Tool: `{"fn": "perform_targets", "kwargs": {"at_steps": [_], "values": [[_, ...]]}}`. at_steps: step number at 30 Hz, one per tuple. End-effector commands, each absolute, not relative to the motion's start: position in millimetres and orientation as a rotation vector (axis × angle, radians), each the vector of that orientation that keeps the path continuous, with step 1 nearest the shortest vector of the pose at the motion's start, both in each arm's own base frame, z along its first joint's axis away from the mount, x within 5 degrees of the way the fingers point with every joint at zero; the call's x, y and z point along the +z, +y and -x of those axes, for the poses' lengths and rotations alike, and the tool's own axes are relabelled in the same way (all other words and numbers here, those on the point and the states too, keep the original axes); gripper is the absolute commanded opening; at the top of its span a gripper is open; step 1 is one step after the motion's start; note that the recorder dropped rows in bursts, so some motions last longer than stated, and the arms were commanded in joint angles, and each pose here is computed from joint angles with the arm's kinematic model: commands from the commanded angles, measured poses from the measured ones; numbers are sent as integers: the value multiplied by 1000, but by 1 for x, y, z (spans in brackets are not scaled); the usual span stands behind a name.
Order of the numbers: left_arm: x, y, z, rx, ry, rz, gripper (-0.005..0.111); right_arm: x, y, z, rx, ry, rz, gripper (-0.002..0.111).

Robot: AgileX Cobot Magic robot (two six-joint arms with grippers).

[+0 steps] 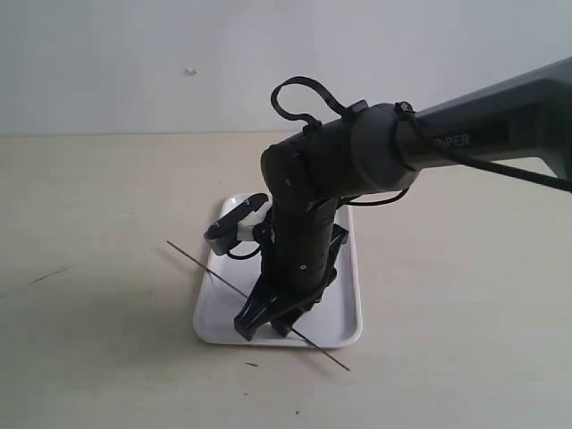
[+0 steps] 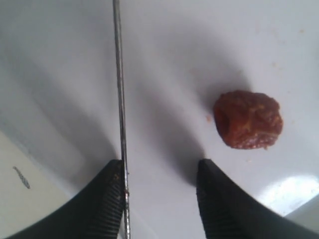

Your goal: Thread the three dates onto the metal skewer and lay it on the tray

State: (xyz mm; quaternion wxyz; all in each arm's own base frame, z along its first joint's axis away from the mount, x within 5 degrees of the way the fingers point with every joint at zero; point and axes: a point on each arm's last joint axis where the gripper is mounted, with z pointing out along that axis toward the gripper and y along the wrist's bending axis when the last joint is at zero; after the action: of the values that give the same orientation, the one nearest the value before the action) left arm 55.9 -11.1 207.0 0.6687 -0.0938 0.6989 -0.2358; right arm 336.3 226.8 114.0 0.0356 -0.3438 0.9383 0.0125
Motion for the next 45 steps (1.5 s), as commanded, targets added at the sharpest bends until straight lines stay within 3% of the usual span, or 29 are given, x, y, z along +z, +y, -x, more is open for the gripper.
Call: {"fn": "perform_targets", "kwargs": {"at_steps": [1, 13, 30, 36, 45], "values": [[206, -11, -56, -533, 1578, 217, 0, 110, 223, -329, 15, 2961, 1098, 46], [206, -11, -56, -533, 1578, 217, 0, 110, 220, -327, -19, 2986, 1129, 45], [206, -11, -56, -533, 1578, 217, 0, 110, 220, -327, -21, 2991, 1130, 24], [206, -11, -56, -533, 1578, 217, 0, 110, 220, -327, -21, 2991, 1130, 1], [206, -11, -56, -533, 1578, 217, 0, 122, 220, -327, -7, 2957, 1118, 0]]}}
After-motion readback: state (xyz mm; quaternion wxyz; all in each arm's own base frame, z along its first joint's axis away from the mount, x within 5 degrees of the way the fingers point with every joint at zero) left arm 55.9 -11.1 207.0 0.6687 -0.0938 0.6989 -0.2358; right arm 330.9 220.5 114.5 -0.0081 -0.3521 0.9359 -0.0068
